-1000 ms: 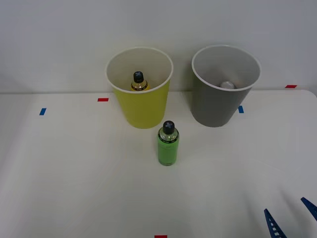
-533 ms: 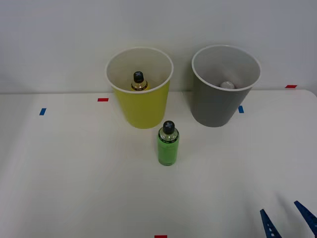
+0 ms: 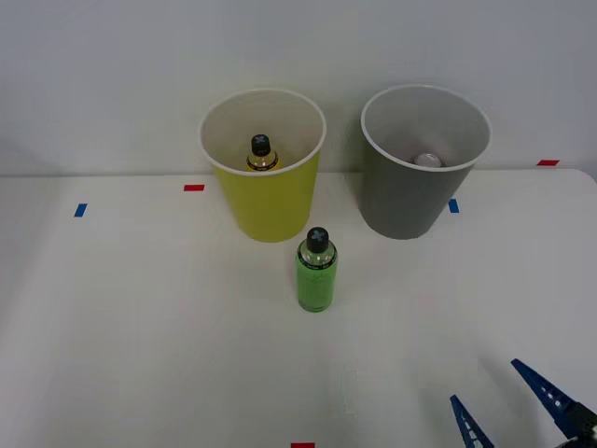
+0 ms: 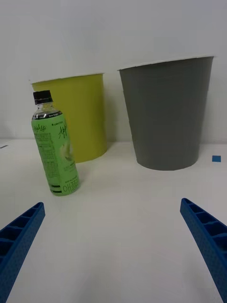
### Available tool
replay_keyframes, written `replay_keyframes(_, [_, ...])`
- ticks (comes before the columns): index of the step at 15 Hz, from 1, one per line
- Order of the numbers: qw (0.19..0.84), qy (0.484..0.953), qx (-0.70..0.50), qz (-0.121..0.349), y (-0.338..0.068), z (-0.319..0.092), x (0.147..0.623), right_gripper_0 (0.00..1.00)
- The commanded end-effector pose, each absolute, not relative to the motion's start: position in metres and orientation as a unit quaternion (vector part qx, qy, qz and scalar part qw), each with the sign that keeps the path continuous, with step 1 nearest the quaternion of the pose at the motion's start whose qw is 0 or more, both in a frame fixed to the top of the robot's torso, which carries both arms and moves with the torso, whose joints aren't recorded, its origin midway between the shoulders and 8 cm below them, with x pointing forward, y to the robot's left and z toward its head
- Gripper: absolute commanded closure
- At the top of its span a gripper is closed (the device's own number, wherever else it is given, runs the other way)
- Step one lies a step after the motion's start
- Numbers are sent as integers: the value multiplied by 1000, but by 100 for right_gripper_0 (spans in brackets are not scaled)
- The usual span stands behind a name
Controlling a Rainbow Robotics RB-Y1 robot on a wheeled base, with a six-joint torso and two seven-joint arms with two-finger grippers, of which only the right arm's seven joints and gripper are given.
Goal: Put cans in the gray bin, plastic bottles in the light green bin
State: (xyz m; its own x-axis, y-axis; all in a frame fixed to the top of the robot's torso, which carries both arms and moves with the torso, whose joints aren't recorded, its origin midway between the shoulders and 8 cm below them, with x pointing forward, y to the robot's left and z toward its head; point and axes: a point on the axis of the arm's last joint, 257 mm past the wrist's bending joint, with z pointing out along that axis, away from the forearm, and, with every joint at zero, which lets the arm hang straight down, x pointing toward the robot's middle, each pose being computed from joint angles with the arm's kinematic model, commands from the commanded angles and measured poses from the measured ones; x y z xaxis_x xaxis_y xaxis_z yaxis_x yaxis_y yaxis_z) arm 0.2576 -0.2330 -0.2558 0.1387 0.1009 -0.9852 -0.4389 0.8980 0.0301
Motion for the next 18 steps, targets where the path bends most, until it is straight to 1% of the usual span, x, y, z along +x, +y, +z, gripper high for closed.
replay_keyframes(1, [752,614,-131,199,-208,-250,264,0])
replay_keyframes(3, [751,614,-124,210,-200,-251,264,0])
replay_keyframes(5, [755,607,-132,209,-192,-248,269,0])
replay_keyframes(7, [753,602,-127,233,-175,-245,280,0])
replay_keyframes(9, [750,601,-125,245,-161,-244,293,0])
replay_keyframes(13, [744,606,-126,250,-134,-243,323,0])
replay_keyframes(16, [743,600,-138,261,-107,-236,342,0])
replay_keyframes(18, [745,594,-139,268,-97,-229,348,0])
